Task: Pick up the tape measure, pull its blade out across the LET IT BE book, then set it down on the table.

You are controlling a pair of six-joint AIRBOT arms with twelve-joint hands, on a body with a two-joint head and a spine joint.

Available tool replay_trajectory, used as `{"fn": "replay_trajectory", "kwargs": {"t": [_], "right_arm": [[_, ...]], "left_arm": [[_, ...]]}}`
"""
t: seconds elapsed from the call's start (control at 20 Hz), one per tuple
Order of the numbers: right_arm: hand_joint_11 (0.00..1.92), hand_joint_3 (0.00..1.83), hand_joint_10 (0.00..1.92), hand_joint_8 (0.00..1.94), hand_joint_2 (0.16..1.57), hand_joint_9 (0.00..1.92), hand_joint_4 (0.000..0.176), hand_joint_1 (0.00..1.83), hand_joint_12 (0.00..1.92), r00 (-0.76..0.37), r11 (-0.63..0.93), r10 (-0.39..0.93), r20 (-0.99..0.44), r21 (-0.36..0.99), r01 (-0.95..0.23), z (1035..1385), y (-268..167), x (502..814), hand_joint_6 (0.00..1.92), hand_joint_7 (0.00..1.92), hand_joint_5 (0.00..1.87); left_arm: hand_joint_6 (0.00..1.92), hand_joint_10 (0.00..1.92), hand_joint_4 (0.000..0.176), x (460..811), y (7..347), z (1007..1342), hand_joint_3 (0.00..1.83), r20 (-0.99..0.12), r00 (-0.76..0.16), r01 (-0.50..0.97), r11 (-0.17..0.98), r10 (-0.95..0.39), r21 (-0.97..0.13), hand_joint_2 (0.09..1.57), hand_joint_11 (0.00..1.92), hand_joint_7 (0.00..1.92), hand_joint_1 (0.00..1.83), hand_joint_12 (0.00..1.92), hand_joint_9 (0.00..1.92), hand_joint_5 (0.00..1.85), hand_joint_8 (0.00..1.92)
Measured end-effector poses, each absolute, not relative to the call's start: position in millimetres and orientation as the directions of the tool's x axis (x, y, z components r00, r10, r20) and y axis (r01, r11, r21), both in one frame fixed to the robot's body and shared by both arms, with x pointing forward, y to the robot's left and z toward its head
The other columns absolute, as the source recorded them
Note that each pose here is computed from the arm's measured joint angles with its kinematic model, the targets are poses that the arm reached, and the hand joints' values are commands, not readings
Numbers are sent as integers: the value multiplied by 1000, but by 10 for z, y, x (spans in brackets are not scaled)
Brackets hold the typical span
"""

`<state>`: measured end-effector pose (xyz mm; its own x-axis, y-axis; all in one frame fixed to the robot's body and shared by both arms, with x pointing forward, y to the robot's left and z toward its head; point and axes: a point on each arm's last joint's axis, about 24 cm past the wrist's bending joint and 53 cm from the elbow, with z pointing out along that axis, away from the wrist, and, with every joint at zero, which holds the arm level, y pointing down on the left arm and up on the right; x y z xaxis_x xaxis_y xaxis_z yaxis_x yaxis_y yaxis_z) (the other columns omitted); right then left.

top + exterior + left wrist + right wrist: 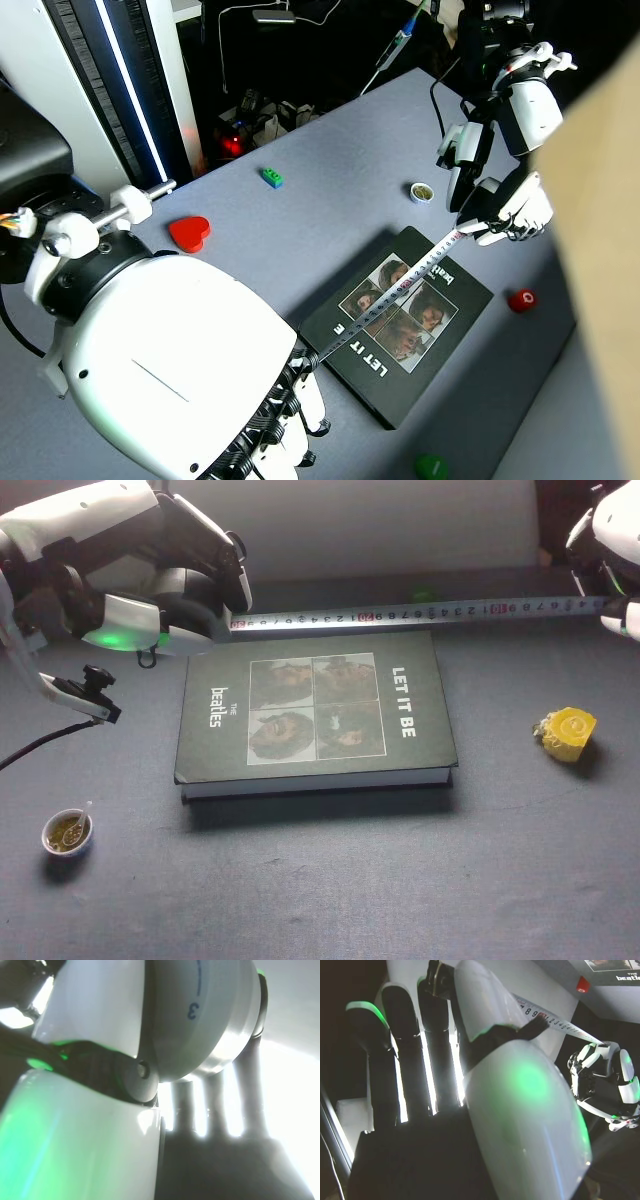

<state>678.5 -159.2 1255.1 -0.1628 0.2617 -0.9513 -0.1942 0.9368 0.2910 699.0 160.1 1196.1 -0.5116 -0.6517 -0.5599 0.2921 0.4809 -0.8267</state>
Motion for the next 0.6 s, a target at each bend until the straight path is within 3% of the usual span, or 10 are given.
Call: {"fn": "replay_trajectory", "kwargs": {"t": [0.25, 0.35, 0.6], "right_arm": [[597, 1, 1345, 1298, 1221, 665, 1, 1163, 1699, -159, 938, 264, -951, 291, -186, 12559, -1643, 6788, 1322, 841, 738], [636, 0, 1343, 1300, 1212, 665, 19, 1165, 1691, -160, 938, 264, -951, 292, -186, 12559, -1652, 6787, 1274, 828, 788], [629, 0, 1343, 1313, 1212, 665, 0, 1169, 1684, -155, 941, 266, -951, 291, -174, 12569, -1715, 6790, 1259, 843, 773]], "left_arm": [[725, 1026, 0, 6986, 1598, 11966, 0, -561, -511, 296, 479, -651, -826, 1070, 903, 1042, 1494, 1447, 989, 1034, 740], [690, 1016, 0, 6985, 1598, 11961, 0, -561, -512, 296, 480, -650, -826, 1068, 911, 1037, 1494, 1435, 987, 1049, 772], [644, 1020, 0, 6984, 1596, 11963, 0, -561, -512, 296, 480, -650, -826, 1069, 913, 1038, 1495, 1436, 985, 1044, 808]]}}
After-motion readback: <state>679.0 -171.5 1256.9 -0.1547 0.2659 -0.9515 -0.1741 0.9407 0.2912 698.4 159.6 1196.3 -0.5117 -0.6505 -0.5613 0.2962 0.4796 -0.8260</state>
